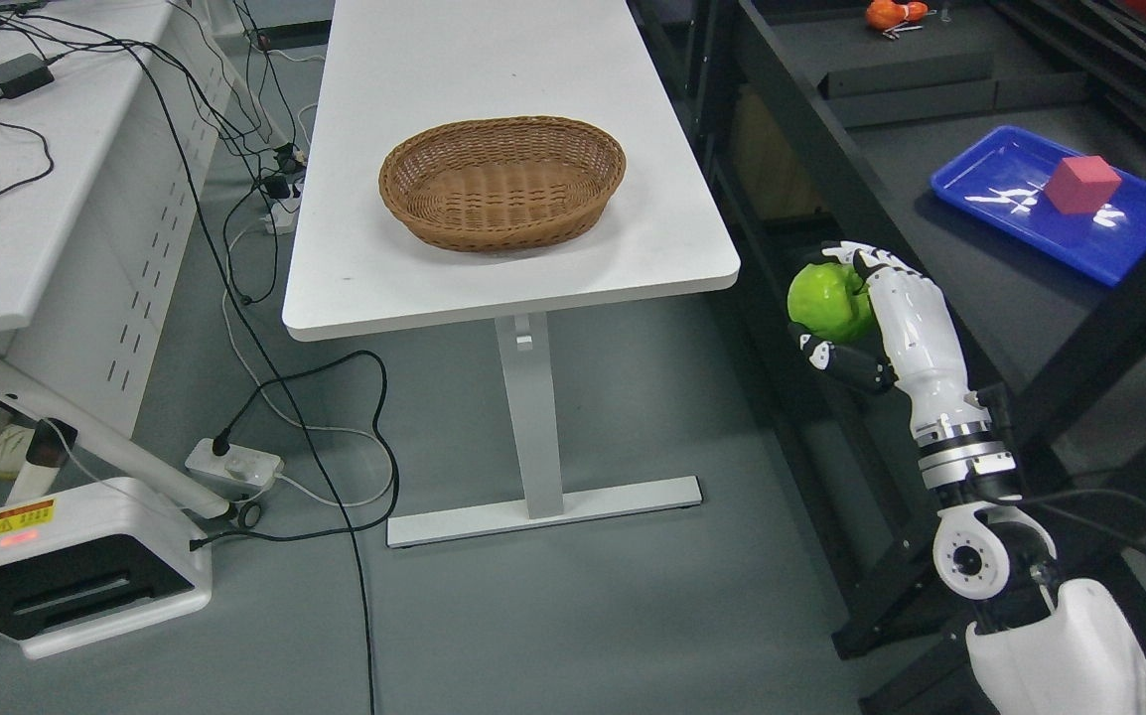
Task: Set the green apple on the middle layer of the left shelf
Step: 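Carry the green apple with the right hand over the fruit tray shelf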
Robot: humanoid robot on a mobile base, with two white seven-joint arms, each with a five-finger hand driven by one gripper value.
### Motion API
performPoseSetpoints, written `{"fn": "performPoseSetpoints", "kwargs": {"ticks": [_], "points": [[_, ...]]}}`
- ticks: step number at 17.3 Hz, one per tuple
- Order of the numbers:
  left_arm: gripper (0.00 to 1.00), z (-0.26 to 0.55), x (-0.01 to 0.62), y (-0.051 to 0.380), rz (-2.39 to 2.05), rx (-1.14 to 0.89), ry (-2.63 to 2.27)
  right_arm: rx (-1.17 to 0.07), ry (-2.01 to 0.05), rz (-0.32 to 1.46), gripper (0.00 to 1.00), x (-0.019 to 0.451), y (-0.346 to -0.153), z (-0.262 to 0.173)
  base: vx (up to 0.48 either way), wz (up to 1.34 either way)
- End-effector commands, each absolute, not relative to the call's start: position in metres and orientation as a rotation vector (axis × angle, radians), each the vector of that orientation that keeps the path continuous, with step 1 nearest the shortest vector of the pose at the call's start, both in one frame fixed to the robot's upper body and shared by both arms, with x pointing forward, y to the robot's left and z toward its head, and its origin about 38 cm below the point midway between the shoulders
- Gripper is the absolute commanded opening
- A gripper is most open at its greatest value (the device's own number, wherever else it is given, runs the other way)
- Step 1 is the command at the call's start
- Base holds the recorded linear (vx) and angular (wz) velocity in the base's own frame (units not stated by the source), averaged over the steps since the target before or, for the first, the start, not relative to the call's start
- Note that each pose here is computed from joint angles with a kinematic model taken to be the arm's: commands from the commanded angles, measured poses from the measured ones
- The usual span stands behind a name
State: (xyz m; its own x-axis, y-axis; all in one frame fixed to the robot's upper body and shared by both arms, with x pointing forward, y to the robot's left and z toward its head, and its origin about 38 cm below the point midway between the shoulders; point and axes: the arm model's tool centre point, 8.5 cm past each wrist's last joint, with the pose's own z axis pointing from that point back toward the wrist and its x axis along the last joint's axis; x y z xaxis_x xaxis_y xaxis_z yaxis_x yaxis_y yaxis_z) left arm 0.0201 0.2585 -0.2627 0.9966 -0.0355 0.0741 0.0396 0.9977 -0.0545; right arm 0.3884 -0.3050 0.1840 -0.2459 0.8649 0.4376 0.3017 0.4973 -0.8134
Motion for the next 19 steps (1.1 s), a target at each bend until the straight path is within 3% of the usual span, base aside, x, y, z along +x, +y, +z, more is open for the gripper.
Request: {"fn": "performPoseSetpoints", "kwargs": {"ticks": [1, 13, 19], "points": [[1.0, -0.262, 0.028, 0.27, -0.04, -0.038, -0.085, -0.936, -1.788, 0.776, 0.01, 0.384, -0.294, 0.173, -0.4, -0.11], [1.0, -0.262, 0.028, 0.27, -0.04, -0.038, -0.085, -0.928, -1.768, 0.783, 0.01, 0.379, -0.295, 0.165, -0.342, -0.16], [1.0, -0.262, 0.028, 0.27, -0.04, -0.038, -0.085, -0.925, -1.763, 0.782, 0.01, 0.378, -0.295, 0.163, -0.073, -0.77]]}}
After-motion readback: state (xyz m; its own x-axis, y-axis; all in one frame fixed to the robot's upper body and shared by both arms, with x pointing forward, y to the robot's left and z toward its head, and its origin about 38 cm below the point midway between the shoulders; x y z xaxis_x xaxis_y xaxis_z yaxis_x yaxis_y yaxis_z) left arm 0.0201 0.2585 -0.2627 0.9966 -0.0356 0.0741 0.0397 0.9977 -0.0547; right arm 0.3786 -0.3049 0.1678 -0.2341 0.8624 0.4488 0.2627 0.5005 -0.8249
